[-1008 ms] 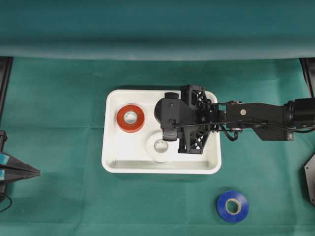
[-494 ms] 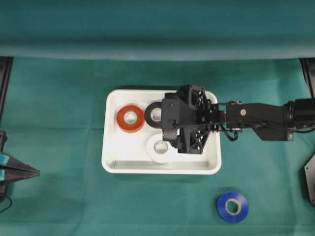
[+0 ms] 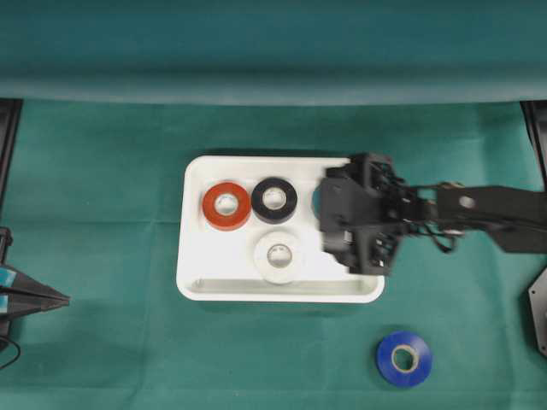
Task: Put the tape into the white case with the right arm.
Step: 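Lift the black tape and place it in the tray's top middle, then withdraw the right gripper to the right of the tray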
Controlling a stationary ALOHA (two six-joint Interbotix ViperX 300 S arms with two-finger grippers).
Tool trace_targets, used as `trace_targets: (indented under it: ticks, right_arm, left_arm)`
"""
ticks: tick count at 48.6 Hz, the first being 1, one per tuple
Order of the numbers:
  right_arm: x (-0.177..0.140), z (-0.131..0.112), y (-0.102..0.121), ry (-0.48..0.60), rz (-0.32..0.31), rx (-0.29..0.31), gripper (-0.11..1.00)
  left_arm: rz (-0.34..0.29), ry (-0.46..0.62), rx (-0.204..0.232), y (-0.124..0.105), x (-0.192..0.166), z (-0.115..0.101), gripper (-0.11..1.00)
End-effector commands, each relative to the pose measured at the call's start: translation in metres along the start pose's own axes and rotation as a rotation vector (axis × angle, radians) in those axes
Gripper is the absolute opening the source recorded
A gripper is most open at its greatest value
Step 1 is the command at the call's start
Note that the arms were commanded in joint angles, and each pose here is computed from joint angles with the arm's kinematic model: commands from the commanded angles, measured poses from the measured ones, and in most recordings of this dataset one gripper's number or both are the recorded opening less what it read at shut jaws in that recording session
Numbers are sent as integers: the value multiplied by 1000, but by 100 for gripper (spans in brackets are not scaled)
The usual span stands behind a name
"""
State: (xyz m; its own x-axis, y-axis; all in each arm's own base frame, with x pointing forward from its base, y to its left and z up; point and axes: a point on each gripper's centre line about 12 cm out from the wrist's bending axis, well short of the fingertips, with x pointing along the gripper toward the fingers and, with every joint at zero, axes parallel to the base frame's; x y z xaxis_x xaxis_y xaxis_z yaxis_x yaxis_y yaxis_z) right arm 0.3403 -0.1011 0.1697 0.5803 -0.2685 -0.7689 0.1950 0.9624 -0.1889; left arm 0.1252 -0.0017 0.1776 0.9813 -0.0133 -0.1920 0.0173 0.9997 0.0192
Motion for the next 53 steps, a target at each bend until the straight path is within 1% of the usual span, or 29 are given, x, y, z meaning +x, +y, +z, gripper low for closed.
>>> trace_targets:
  ticks: [1, 10, 16, 22, 35, 42, 53]
  right_arm:
    - [-25, -4, -1, -40, -5, 4, 78]
    - [-52, -36, 3, -35, -6, -2, 78]
    - [-61, -55, 10, 1, 2, -21, 78]
    - [-67, -68, 15, 8, 12, -27, 78]
    - [-86, -97, 17, -20, 18, -5, 78]
    - [-98, -113, 17, -39, 19, 25, 77]
    - [-113, -126, 16, -79, 14, 50, 77]
  left_arm:
    - [1, -15, 2, 0, 0, 6, 0]
    - [1, -15, 2, 0, 0, 6, 0]
    - [1, -15, 3, 0, 0, 6, 0]
    - [1, -15, 3, 0, 0, 6, 0]
    - [1, -15, 3, 0, 0, 6, 0]
    - [2, -15, 1, 0, 0, 6, 0]
    - [2, -15, 1, 0, 0, 6, 0]
